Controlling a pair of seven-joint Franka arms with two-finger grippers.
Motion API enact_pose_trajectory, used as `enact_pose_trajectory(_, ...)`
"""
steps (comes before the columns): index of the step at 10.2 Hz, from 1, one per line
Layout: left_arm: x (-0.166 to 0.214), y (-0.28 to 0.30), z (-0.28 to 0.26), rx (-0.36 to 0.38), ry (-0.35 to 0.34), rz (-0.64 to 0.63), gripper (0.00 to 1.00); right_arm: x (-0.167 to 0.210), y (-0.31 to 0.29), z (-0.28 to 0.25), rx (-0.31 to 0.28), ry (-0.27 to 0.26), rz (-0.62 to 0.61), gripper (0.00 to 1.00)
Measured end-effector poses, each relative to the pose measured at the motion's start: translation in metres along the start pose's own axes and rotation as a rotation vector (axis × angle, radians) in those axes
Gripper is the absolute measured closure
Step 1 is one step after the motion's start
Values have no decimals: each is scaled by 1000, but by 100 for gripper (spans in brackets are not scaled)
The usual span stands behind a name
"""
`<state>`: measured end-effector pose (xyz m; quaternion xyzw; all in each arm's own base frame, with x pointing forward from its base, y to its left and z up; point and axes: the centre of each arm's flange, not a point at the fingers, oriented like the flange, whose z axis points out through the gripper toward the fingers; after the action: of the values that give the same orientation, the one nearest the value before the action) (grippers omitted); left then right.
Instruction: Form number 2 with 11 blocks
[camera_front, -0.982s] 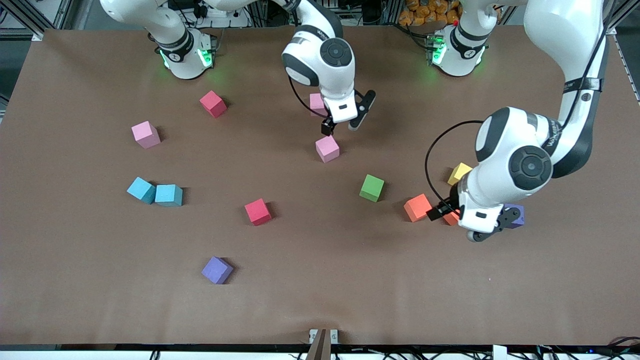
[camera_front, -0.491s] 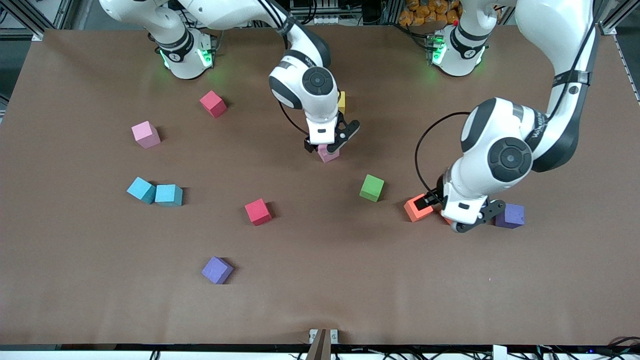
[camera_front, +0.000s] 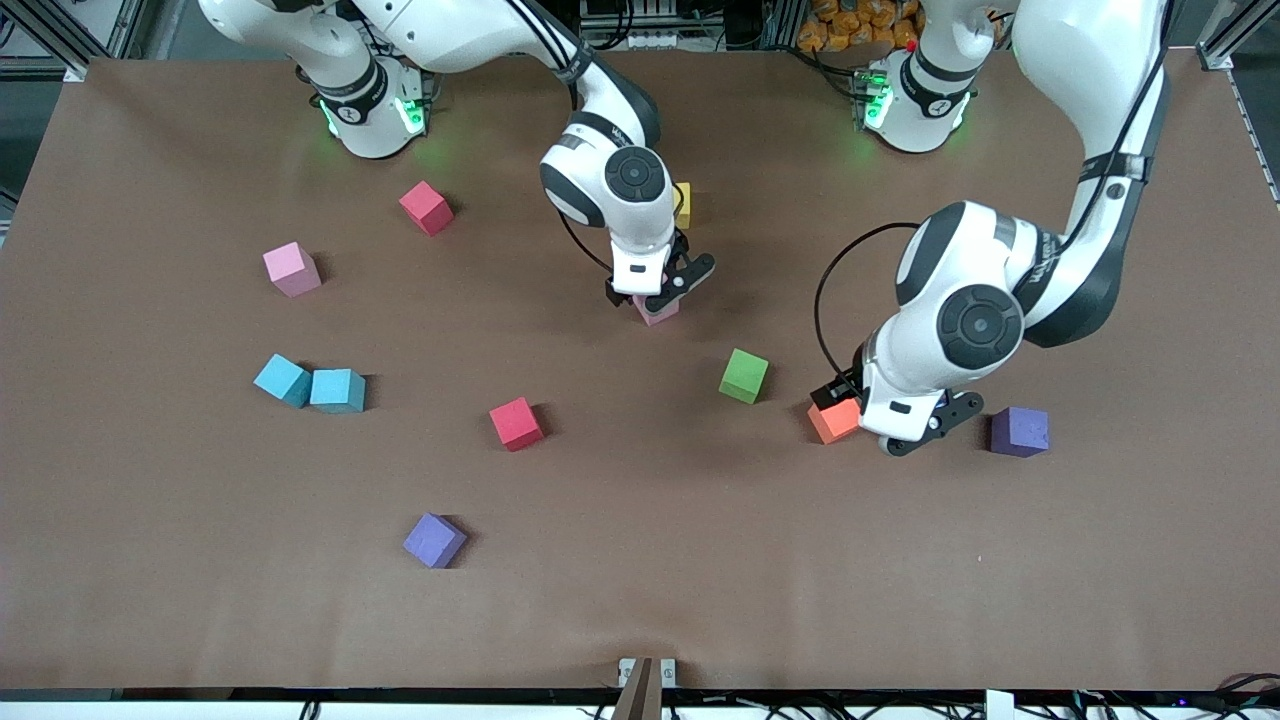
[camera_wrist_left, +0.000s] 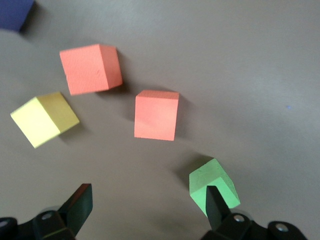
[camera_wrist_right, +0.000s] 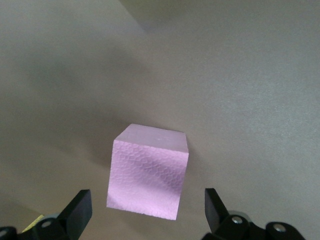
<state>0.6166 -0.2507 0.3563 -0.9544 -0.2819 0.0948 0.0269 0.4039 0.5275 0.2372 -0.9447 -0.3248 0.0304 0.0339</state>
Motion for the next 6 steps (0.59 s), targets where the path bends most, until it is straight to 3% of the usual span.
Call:
enact_pose_trajectory(2, 1, 2, 17, 17, -27, -114, 0, 0, 1, 14, 16, 41, 33, 0)
enact_pose_trajectory(4, 2, 0, 30, 13, -48, -155, 0, -5, 2, 26, 18, 36, 40, 0)
enact_pose_trajectory(6, -4, 5, 56, -45, -36, -246, 0, -9, 3, 33, 14, 23, 40, 0)
